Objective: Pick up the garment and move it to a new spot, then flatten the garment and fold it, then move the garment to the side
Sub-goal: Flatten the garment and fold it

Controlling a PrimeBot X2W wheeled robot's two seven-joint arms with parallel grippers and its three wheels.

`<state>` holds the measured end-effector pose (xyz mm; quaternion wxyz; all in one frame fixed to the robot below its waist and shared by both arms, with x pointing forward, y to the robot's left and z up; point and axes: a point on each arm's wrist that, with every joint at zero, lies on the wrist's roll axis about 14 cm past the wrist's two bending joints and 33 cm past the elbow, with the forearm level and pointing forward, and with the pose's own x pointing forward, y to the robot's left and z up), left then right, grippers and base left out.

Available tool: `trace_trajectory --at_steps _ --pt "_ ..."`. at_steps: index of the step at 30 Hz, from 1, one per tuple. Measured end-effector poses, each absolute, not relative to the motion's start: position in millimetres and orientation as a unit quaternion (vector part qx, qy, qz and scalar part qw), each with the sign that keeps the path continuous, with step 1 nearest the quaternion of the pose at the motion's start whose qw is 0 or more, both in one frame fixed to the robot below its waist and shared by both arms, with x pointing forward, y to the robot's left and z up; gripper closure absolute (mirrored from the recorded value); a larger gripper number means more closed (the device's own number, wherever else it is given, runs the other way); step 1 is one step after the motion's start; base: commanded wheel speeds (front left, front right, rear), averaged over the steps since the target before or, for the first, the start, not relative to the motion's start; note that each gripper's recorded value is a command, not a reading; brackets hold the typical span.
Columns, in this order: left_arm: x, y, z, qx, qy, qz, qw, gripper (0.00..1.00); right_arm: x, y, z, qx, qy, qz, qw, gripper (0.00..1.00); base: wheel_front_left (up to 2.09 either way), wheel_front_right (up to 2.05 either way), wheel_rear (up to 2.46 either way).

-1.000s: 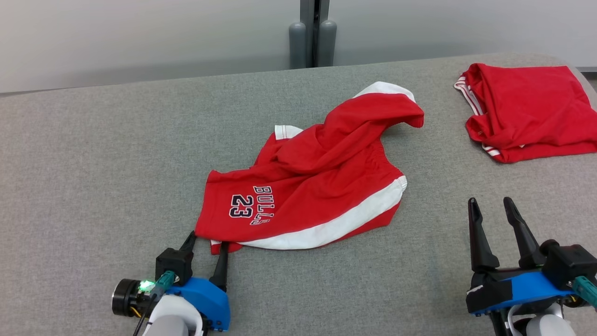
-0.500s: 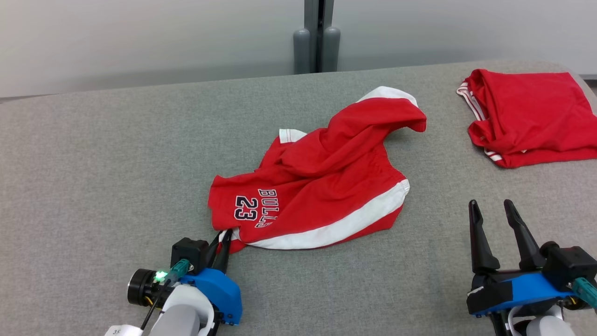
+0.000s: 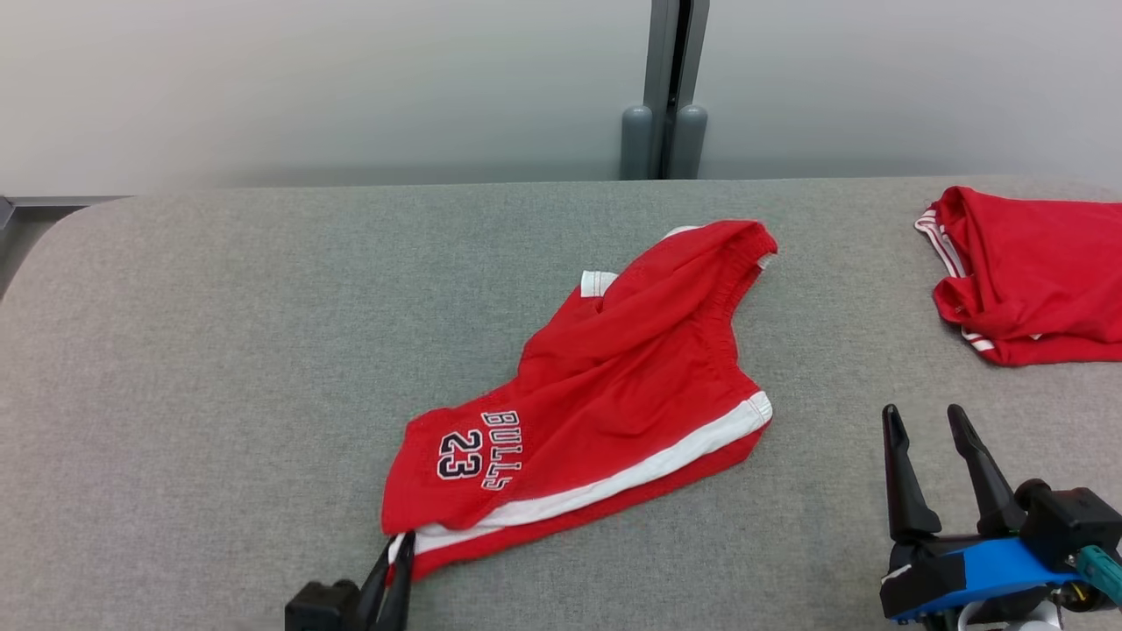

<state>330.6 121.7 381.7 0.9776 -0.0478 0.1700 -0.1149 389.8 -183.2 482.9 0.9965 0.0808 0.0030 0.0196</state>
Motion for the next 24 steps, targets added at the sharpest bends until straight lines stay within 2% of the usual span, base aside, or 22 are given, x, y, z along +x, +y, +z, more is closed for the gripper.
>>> trace_trajectory --at_steps 2,3,4,6,18,24 --pt "323.4 122.3 377.9 -0.051 0.177 -0.113 0.976 1.0 389.3 -182.4 482.5 0.081 0.004 0.021 0.996 0.0 0.0 0.0 0.0" --pt "316.7 122.5 374.1 -0.052 0.184 -0.112 0.975 0.8 388.8 -181.9 481.7 0.082 0.005 0.021 0.996 0.0 0.0 0.0 0.0" --pt "312.4 122.8 372.8 -0.055 0.187 -0.11 0.975 0.0 388.4 -181.4 481.0 0.084 0.007 0.022 0.996 0.0 0.0 0.0 0.0" --pt "310.8 123.5 375.8 -0.056 0.182 -0.107 0.976 0.0 388.5 -180.2 482.1 0.084 0.006 0.024 0.996 0.0 0.0 0.0 0.0" --pt "355.8 134.8 467.4 -0.065 0.025 -0.078 0.995 0.0 380.2 -184.0 495.4 0.077 -0.01 0.021 0.997 0.0 0.0 0.0 0.0" --pt "370.3 149.8 493.4 -0.056 -0.017 -0.053 0.997 0.0 371.8 -196.0 504.7 0.067 -0.024 0.008 0.997 0.0 0.0 0.0 0.0"
